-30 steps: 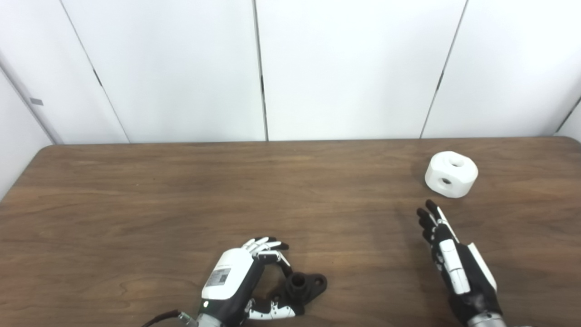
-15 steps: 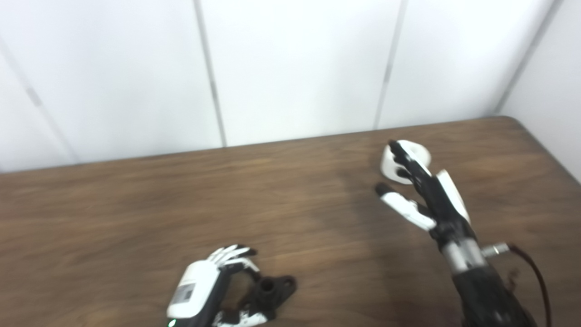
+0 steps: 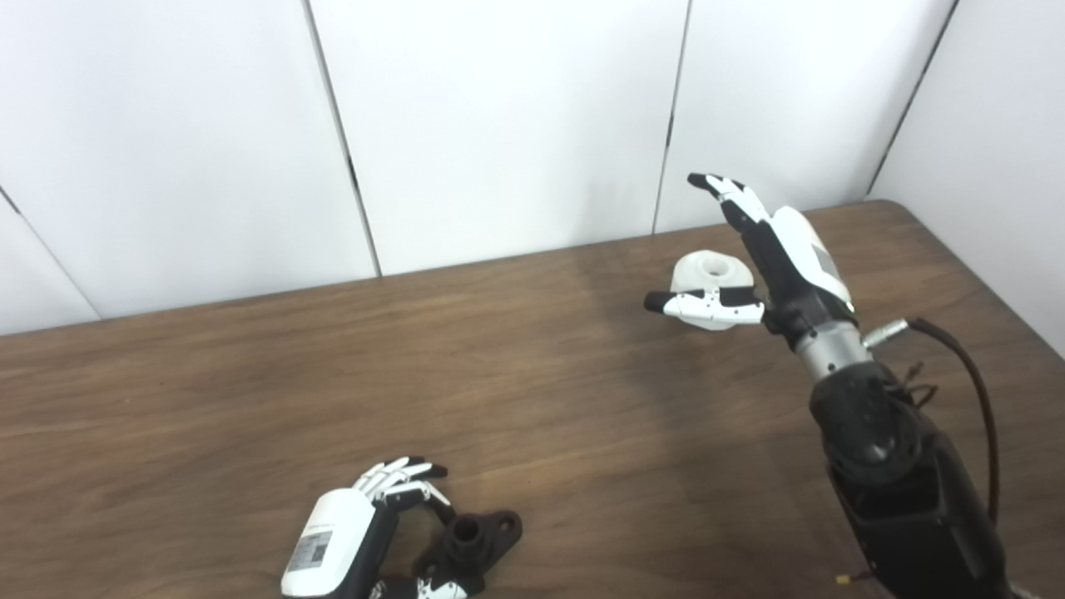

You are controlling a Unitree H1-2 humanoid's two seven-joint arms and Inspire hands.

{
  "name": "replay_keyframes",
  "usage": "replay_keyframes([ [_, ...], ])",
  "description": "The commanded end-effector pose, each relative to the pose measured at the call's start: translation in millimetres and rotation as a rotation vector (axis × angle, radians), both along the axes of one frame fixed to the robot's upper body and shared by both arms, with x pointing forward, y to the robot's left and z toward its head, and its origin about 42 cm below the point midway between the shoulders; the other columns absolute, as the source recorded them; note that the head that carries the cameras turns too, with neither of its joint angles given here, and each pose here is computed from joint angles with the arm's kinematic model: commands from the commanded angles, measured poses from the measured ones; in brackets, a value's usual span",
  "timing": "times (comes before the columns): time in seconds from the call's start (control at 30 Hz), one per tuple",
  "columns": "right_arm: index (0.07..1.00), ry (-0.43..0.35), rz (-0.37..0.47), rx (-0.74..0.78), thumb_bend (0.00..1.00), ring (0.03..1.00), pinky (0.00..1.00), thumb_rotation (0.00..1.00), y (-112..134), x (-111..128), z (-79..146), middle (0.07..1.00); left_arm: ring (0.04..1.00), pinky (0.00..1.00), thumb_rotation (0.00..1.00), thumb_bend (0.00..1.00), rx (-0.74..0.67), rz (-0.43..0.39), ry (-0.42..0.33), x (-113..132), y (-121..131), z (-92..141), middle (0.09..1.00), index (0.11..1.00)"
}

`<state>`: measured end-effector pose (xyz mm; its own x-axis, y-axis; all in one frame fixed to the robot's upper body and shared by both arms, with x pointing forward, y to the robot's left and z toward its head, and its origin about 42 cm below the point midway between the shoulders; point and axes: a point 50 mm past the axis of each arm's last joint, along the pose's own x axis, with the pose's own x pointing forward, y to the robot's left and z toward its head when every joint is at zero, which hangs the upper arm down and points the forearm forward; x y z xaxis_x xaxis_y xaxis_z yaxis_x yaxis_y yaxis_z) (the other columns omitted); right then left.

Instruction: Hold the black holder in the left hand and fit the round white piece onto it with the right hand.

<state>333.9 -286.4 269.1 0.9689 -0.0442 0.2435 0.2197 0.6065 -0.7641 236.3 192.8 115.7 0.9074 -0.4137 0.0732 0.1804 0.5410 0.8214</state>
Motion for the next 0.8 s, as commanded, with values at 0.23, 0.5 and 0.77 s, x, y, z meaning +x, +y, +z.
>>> replay_keyframes([
  [0.23, 0.888, 0.049, -0.06, -0.156, 0.8, 1.0, 1.0, 0.28, -20.1, 44.6, 15.9, 0.994, 0.868, 0.88, 0.04, 0.52, 0.058, 0.008, 0.021, -1.7, 11.1, -5.6, 0.792, 0.487],
  [0.5, 0.897, 0.151, -0.129, -0.234, 0.88, 1.0, 1.0, 0.29, -40.8, 69.6, 8.2, 1.0, 0.865, 0.88, 0.04, 0.52, 0.064, 0.017, 0.027, -2.0, 10.6, -3.7, 0.789, 0.487],
  [0.77, 0.891, 0.21, -0.176, -0.254, 0.87, 1.0, 1.0, 0.29, -55.2, 86.3, -6.4, 1.0, 0.87, 0.87, 0.04, 0.52, 0.073, 0.02, 0.02, -1.5, 9.2, -3.6, 0.792, 0.487],
])
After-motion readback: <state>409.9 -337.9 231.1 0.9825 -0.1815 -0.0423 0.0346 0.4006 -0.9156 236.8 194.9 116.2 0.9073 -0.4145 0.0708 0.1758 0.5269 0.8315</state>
